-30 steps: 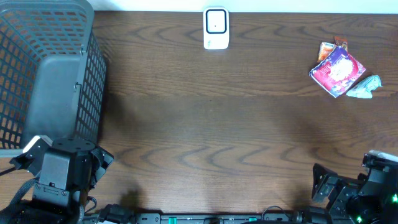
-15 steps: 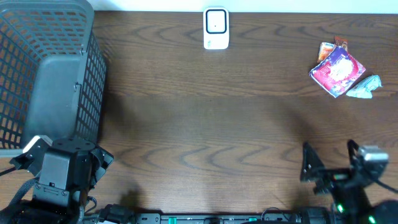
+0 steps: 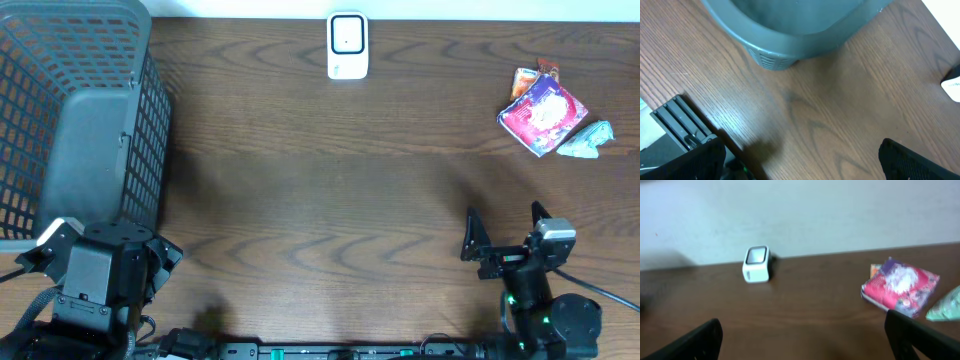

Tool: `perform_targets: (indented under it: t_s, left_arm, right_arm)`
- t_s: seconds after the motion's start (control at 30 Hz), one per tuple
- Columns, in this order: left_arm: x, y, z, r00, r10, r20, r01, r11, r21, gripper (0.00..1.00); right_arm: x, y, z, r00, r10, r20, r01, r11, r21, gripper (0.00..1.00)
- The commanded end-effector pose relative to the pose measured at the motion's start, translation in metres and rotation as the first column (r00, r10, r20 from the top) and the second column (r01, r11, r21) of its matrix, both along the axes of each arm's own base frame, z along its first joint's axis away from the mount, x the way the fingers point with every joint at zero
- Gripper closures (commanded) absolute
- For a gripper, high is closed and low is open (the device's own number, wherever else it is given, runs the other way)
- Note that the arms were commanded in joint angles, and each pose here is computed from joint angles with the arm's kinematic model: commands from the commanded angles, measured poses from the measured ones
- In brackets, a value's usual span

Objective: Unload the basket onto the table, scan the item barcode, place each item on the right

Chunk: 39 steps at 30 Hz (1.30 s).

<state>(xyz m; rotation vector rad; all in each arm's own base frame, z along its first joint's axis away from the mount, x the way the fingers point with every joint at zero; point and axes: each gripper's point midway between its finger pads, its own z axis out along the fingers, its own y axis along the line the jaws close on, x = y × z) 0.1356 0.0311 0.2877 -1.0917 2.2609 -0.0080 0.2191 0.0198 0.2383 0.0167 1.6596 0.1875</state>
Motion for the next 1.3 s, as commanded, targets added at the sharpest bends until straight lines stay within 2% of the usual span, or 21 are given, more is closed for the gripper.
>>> perform_targets:
  t_s: [0.0, 0.43, 0.8, 1.0, 1.2, 1.27]
  left_arm:
    - [0.000, 0.002, 0.001, 1.000, 0.021, 0.005, -0.021, 1.000, 0.003, 0.02]
    - [0.000, 0.002, 0.001, 1.000, 0.021, 0.005, -0.021, 1.000, 0.003, 0.02]
    - [0.000, 0.002, 0.001, 1.000, 0.021, 0.005, -0.021, 1.000, 0.003, 0.02]
    - [0.000, 0.002, 0.001, 1.000, 0.021, 0.005, -0.021, 1.000, 0.003, 0.02]
    - [0.000, 0.002, 0.001, 1.000, 0.021, 0.005, -0.021, 1.000, 0.003, 0.02]
    - [0.000, 0.002, 0.001, 1.000, 0.021, 0.005, -0.021, 1.000, 0.003, 0.02]
  right_arm:
    - [0.004, 0.000, -0.009, 0.999, 0.000, 0.039, 0.001, 1.000, -0.022, 0.01]
    - [0.021, 0.000, -0.025, 0.985, 0.000, 0.170, 0.011, 0.998, -0.064, 0.01]
    - [0.026, -0.008, -0.038, 0.979, -0.045, 0.197, 0.058, 0.996, -0.062, 0.01]
    - [0.027, -0.015, -0.044, 0.981, -0.085, 0.173, 0.096, 0.994, -0.060, 0.01]
    - [0.027, -0.015, -0.084, 0.996, -0.086, 0.010, 0.086, 0.995, -0.057, 0.01]
    - [0.027, -0.015, -0.081, 0.996, -0.082, 0.021, 0.083, 0.995, -0.056, 0.01]
